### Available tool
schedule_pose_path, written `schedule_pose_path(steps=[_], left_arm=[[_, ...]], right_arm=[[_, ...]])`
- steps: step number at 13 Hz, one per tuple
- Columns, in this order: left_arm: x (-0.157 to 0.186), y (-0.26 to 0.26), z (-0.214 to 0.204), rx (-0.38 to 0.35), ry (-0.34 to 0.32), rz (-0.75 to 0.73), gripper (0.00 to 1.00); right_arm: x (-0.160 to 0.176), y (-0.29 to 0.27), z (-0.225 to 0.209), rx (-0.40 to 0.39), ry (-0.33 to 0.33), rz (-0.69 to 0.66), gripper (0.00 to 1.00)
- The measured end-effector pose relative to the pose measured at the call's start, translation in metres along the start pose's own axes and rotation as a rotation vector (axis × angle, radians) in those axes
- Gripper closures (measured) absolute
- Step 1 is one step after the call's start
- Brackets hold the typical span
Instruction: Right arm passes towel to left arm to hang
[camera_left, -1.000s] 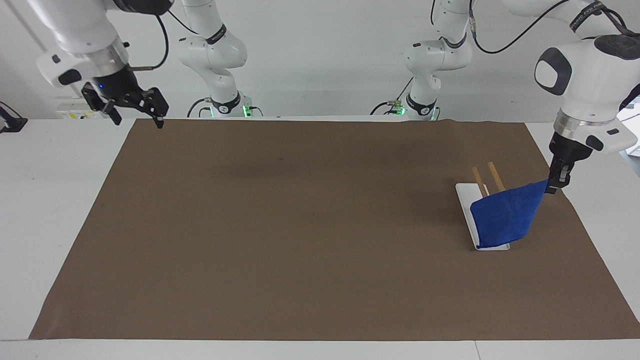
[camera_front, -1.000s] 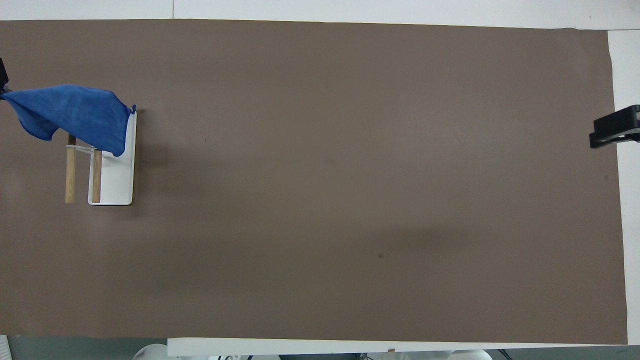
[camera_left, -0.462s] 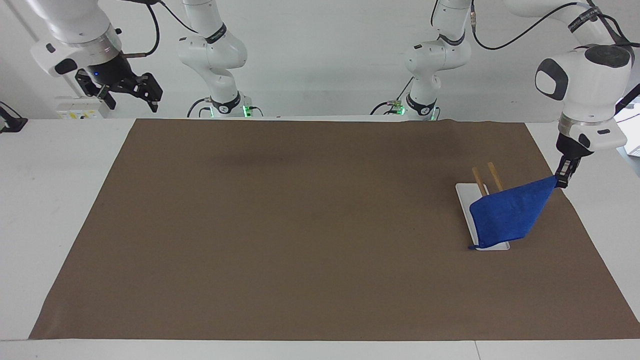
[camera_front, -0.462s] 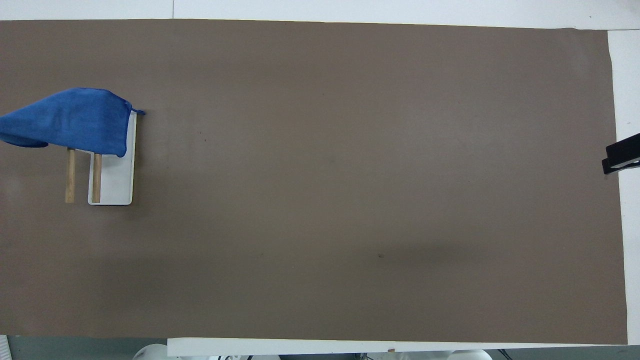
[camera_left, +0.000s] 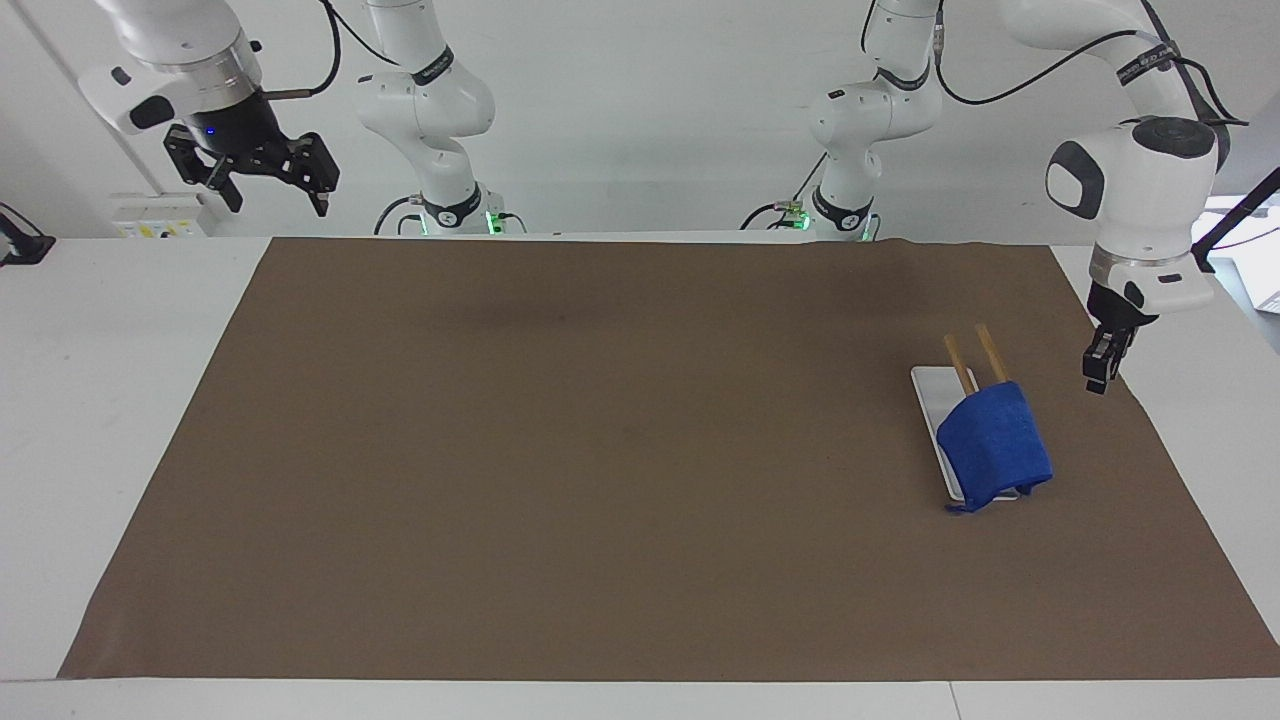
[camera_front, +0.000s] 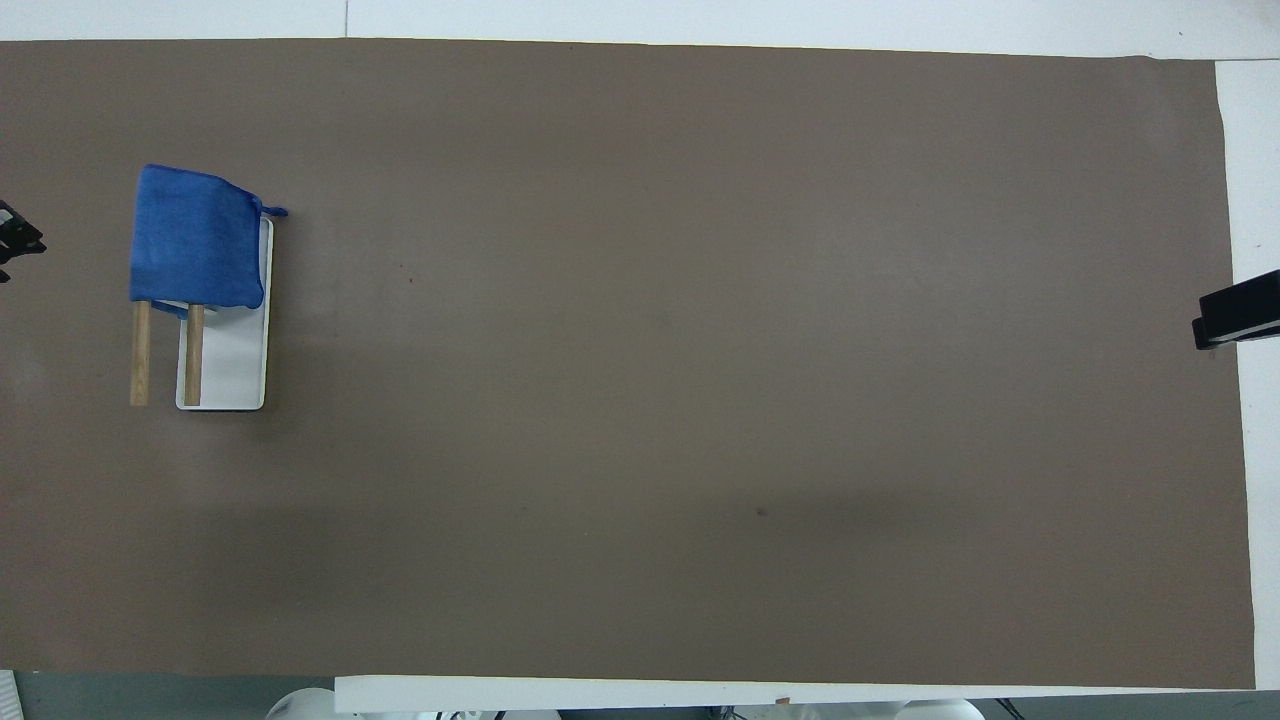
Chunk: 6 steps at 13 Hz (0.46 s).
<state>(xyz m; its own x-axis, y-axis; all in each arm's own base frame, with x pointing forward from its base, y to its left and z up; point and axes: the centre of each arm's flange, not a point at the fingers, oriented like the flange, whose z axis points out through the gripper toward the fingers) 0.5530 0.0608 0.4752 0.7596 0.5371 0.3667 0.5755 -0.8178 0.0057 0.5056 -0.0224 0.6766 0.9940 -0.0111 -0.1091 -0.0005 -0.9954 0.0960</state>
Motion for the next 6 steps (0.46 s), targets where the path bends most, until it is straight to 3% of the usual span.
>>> schedule_pose_path(steps=[3, 4, 6], left_arm=[[-0.008, 0.044, -0.058, 0.069, -0.09, 0.072, 0.06], [-0.015, 0.064, -0.078, 0.068, -0.104, 0.103, 0.0], [-0.035, 0.099, -0.107, 0.013, -0.156, 0.132, 0.0]], right_arm=[[0.005, 0.013, 0.009, 0.005, -0.017, 0.023, 0.0], [0.006, 0.012, 0.01, 0.005, -0.019, 0.022, 0.0], [0.008, 0.008, 0.012, 0.004, -0.022, 0.013, 0.0]])
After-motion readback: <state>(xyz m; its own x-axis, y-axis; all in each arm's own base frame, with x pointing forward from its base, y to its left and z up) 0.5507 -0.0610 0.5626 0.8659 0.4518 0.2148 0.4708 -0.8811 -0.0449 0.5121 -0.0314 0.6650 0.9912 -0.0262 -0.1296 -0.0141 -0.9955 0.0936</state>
